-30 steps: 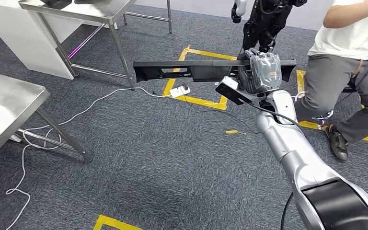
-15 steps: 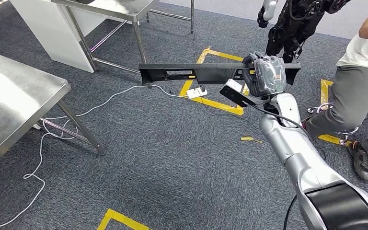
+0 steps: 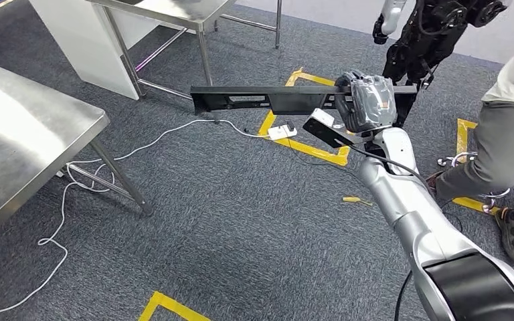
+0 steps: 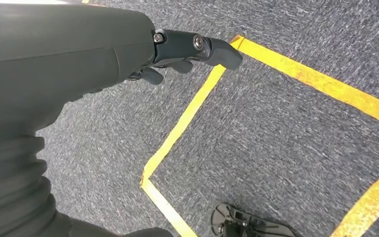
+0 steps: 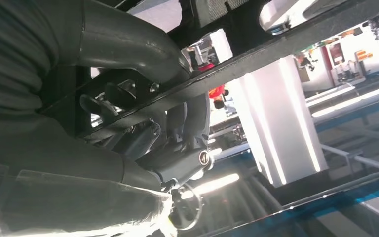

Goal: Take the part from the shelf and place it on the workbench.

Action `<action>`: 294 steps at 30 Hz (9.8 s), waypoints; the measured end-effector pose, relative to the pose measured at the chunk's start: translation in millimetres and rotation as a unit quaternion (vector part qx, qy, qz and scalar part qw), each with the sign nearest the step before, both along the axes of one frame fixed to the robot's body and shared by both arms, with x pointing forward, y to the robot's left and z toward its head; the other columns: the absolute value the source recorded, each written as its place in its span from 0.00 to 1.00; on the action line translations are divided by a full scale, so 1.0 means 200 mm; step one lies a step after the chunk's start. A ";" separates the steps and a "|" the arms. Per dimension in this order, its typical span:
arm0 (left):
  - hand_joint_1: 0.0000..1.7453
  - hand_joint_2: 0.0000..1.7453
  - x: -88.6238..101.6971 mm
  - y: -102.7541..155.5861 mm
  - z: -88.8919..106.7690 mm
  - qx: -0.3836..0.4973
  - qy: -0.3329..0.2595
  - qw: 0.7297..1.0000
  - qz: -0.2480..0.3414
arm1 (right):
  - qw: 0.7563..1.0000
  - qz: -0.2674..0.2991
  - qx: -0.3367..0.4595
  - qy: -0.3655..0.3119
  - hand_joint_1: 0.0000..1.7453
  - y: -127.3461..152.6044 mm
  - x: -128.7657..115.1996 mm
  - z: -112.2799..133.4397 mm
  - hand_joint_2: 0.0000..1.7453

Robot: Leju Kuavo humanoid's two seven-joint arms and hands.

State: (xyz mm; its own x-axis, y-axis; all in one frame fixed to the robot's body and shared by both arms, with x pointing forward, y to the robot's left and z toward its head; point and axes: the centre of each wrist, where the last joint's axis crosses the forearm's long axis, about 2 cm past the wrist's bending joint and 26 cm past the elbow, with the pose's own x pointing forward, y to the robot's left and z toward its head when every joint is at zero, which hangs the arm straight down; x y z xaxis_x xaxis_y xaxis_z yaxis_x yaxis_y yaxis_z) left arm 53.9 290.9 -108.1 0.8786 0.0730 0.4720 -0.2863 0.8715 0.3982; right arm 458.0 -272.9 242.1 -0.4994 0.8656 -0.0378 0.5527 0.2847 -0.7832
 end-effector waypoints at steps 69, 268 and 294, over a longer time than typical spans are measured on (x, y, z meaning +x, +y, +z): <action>0.00 1.00 -0.02 -0.11 0.00 -0.001 -0.070 0.997 0.009 | 0.978 0.009 -0.002 0.211 1.00 -0.10 0.19 0.27 1.00; 0.00 1.00 0.00 -0.14 0.00 -0.024 -0.063 0.998 0.011 | 0.951 -0.222 -0.126 0.173 1.00 -0.13 0.30 0.76 1.00; 0.00 1.00 0.00 -0.10 0.00 -0.009 -0.063 0.998 0.019 | 0.954 -0.204 -0.125 0.182 1.00 -0.01 0.29 0.66 1.00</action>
State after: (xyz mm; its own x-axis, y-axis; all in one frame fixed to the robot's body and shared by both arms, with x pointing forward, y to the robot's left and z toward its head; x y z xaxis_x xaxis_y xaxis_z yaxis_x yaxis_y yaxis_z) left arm 54.4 270.8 -107.8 0.8088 0.1155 0.5767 -0.3665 0.8658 0.3407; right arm 516.8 -274.3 374.0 -0.1427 0.9772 -0.1571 0.2567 -0.1167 -0.9594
